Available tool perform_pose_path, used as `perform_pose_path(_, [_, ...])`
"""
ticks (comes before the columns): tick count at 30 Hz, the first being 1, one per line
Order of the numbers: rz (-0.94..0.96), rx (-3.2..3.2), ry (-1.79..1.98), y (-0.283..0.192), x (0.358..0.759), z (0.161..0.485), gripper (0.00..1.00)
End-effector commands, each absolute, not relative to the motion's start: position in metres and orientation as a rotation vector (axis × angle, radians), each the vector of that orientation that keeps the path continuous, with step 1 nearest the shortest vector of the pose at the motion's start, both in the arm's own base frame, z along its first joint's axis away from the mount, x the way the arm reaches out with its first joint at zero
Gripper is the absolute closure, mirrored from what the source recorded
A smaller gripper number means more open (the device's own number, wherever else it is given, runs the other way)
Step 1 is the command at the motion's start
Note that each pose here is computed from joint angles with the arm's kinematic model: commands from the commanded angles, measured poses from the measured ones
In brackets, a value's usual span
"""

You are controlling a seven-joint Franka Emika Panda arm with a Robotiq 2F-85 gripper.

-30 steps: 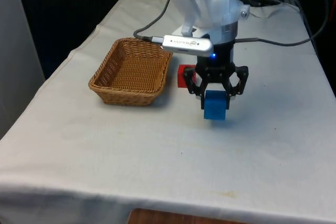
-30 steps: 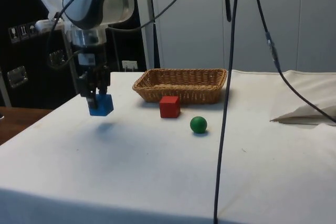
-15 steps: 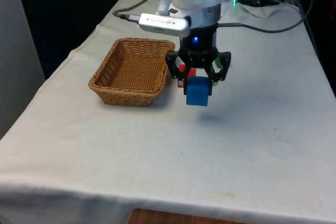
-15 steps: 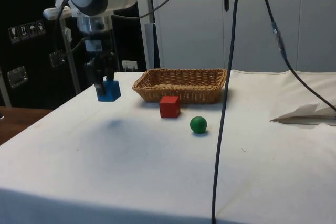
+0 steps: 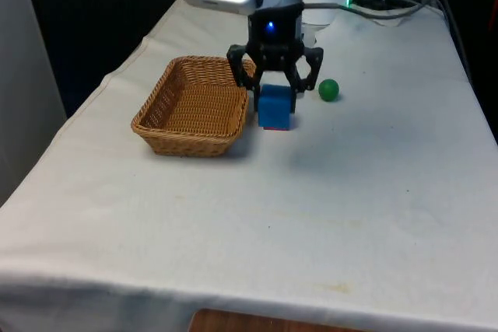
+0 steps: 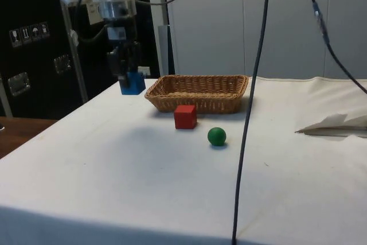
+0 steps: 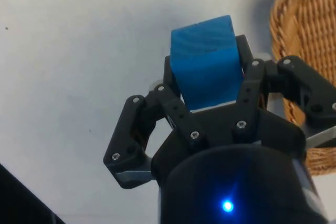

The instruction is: Place all non-red objects into the basket.

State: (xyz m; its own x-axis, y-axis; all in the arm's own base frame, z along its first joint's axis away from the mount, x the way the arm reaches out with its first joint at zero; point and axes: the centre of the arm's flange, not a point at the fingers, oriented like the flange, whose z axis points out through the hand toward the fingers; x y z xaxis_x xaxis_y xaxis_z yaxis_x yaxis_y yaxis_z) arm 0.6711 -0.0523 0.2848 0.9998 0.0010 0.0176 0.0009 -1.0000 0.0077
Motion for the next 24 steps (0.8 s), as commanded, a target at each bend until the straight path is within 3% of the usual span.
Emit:
perform_pose_path(1, [0.033, 3.126, 0.003, -0.056, 0.666, 0.290, 0.97])
perform_pose_path(14, [0.026, 3.116, -0.005, -0.083, 0.637, 0.315, 0.97])
perform_pose_path(24, [0.019, 3.119, -0.011, -0.115, 0.629, 0.309, 0.97])
